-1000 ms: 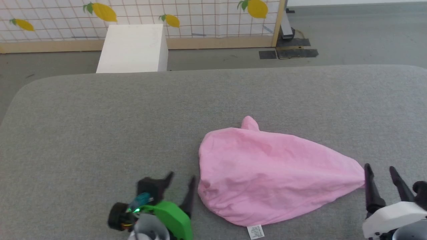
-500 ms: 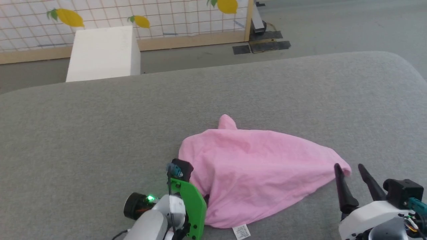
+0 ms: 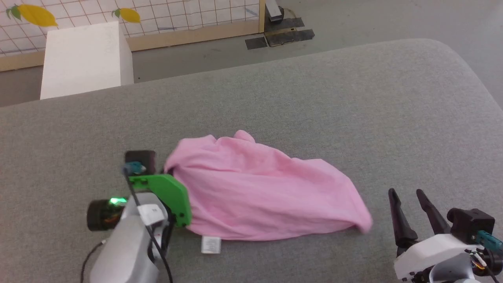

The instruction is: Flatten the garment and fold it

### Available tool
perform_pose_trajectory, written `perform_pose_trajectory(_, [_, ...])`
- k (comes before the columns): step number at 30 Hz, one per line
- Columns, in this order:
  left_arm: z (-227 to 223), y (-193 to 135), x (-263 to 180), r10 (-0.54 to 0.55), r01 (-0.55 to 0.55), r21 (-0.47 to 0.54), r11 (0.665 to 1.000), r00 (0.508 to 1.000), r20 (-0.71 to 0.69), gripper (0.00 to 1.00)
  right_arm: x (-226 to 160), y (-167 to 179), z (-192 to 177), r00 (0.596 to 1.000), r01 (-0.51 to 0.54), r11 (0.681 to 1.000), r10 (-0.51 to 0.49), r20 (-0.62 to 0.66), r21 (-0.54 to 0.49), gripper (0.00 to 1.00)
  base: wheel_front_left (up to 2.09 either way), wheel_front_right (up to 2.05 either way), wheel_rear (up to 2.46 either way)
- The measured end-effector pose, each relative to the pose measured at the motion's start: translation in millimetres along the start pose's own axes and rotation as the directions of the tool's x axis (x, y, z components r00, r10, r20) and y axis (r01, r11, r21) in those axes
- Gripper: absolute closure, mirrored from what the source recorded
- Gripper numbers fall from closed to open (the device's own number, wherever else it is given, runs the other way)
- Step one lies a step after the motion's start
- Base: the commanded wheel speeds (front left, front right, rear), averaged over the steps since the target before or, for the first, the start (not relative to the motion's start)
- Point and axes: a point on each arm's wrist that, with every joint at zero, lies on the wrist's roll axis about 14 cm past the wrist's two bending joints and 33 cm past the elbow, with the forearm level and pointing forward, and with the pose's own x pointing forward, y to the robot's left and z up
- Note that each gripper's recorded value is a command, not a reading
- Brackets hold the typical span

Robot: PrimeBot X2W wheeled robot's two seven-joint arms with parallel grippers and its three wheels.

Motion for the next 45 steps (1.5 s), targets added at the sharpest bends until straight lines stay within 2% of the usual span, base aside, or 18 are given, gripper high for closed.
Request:
perform_pose_trajectory(2, [12.4,19.2,4.4,0.061,-0.06,-0.016,0.998,0.997,0.055,1.0,4.3,7.3,0.2,1.0,-0.022,1.0,0.022,0.0,0.005,0.0,0.0,0.0,0.0])
perform_pose_trajectory(3, [12.4,22.8,4.4,0.072,-0.071,-0.021,0.997,0.995,0.062,0.57,5.6,10.2,1.1,1.0,-0.03,1.0,0.03,0.003,0.005,0.0,0.0,0.0,0.0])
perform_pose_trajectory(4, [12.4,25.6,4.0,0.081,-0.079,-0.027,0.997,0.994,0.071,0.0,6.4,12.3,2.0,0.999,-0.037,0.999,0.037,0.006,0.005,0.0,0.0,0.0,0.0])
perform_pose_trajectory(11, [18.0,37.1,-9.6,0.116,-0.105,-0.077,0.992,0.978,0.171,0.0,8.3,19.4,6.8,0.998,-0.06,0.998,0.06,0.021,0.003,0.0,0.0,0.0,0.0])
perform_pose_trajectory(21, [-3.1,45.3,-55.7,0.145,-0.113,-0.129,0.985,0.951,0.274,0.0,13.4,32.0,12.3,0.994,-0.099,0.995,0.099,0.036,-0.003,0.0,0.0,0.0,0.0])
perform_pose_trajectory(31, [-52.0,5.6,-61.7,-0.003,0.007,-0.076,0.997,0.999,0.052,0.0,14.2,39.4,11.7,0.992,-0.121,0.993,0.121,0.029,-0.005,0.0,0.0,0.0,0.0])
perform_pose_trajectory(35, [-73.2,9.5,-60.4,0.026,-0.029,-0.042,0.999,0.997,-0.069,0.0,11.9,37.8,12.0,0.993,-0.116,0.993,0.116,0.03,-0.004,0.0,0.0,0.0,0.0])
perform_pose_trajectory(41, [-79.4,6.4,-56.4,0.025,-0.029,-0.028,0.999,0.992,-0.125,0.01,8.9,32.9,10.5,0.995,-0.101,0.995,0.101,0.025,-0.002,0.0,0.0,0.0,0.0])
perform_pose_trajectory(42, [-81.4,3.0,-55.5,0.012,-0.017,-0.029,0.999,0.99,-0.143,0.58,8.5,33.1,8.4,0.995,-0.102,0.995,0.102,0.014,0.0,0.0,0.0,0.0,0.0])
perform_pose_trajectory(43, [-81.3,0.2,-54.6,0.0,-0.004,-0.029,1.0,0.989,-0.149,1.0,8.2,33.9,5.9,0.995,-0.104,0.995,0.104,0.002,0.0,0.0,0.0,0.0,0.0])
perform_pose_trajectory(45, [-79.1,-5.2,-52.3,-0.024,0.018,-0.037,0.999,0.988,-0.151,1.0,6.8,37.2,-3.5,0.993,-0.113,0.994,0.113,-0.044,0.001,0.0,0.0,0.0,0.0])
